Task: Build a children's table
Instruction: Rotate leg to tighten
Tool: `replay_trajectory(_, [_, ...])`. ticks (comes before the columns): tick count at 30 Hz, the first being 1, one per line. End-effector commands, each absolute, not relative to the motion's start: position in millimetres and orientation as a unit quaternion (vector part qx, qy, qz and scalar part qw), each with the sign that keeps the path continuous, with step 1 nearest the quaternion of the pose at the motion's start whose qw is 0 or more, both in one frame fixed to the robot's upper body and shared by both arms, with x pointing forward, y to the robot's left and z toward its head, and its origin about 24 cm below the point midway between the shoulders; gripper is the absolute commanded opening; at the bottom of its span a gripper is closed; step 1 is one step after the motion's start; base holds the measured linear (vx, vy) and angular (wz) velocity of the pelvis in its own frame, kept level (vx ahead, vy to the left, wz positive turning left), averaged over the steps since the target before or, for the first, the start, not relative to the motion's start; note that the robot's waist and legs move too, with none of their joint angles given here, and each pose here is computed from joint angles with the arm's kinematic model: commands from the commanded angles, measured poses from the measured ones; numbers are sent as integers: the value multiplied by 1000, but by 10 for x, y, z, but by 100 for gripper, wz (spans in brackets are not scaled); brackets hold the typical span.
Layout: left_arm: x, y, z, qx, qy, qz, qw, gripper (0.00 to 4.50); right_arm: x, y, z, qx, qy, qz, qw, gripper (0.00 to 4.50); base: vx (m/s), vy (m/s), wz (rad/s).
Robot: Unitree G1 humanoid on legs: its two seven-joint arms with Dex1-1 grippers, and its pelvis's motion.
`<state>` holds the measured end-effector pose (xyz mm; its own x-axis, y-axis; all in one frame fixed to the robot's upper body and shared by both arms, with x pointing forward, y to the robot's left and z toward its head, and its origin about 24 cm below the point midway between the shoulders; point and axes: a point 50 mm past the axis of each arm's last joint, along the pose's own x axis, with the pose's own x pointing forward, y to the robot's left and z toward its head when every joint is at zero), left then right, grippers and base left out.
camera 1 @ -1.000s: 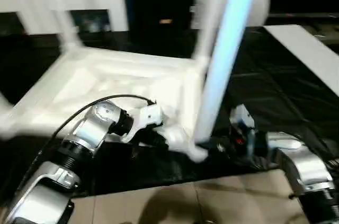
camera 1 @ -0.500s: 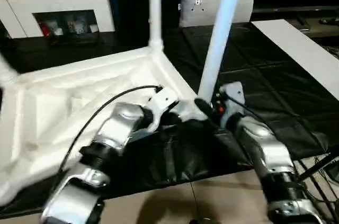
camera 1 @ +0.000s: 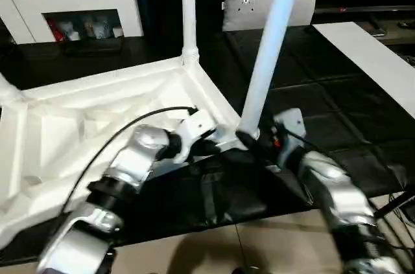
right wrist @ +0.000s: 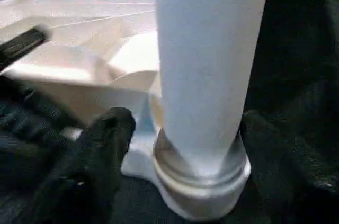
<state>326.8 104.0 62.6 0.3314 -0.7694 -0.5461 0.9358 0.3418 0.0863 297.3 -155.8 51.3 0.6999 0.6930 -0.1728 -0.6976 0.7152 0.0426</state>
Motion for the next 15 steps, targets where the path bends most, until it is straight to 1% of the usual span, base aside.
replay_trajectory(1, [3236,1006,720,213,186,-575,768,0,2936,-1568,582,-27,74,416,906,383,0,0,0])
replay_trajectory(2, [3197,1040,716,223,182,-606,742,0,2908,-1657,584,-42,82,432,897,393,0,0,0])
replay_trajectory(3, [3197,1040,716,223,182,-606,742,0,2908,-1657,584,-42,82,432,897,403,0,0,0])
replay_trajectory(4, [3185,1061,711,226,185,-616,732,0,2893,-1693,587,-45,87,442,892,414,0,0,0])
replay_trajectory(5, [3165,1095,707,236,186,-633,713,0,2858,-1748,603,-51,93,465,879,423,0,0,0])
replay_trajectory(6, [3156,1109,705,240,188,-641,705,0,2845,-1767,610,-52,96,474,874,423,0,0,0])
replay_trajectory(8, [3124,1140,698,252,191,-662,679,0,2818,-1793,627,-59,102,498,859,444,0,0,0])
replay_trajectory(9, [3102,1164,695,259,196,-677,661,0,2806,-1806,639,-65,109,513,849,444,0,0,0])
replay_trajectory(12, [3088,1175,700,265,196,-688,646,0,2808,-1809,653,-83,110,523,841,444,0,0,0])
replay_trajectory(13, [3076,1177,709,264,194,-700,634,0,2804,-1795,656,-93,119,543,826,444,0,0,0])
replay_trajectory(15, [3056,1170,721,266,194,-714,618,0,2789,-1770,658,-98,127,568,807,444,0,0,0])
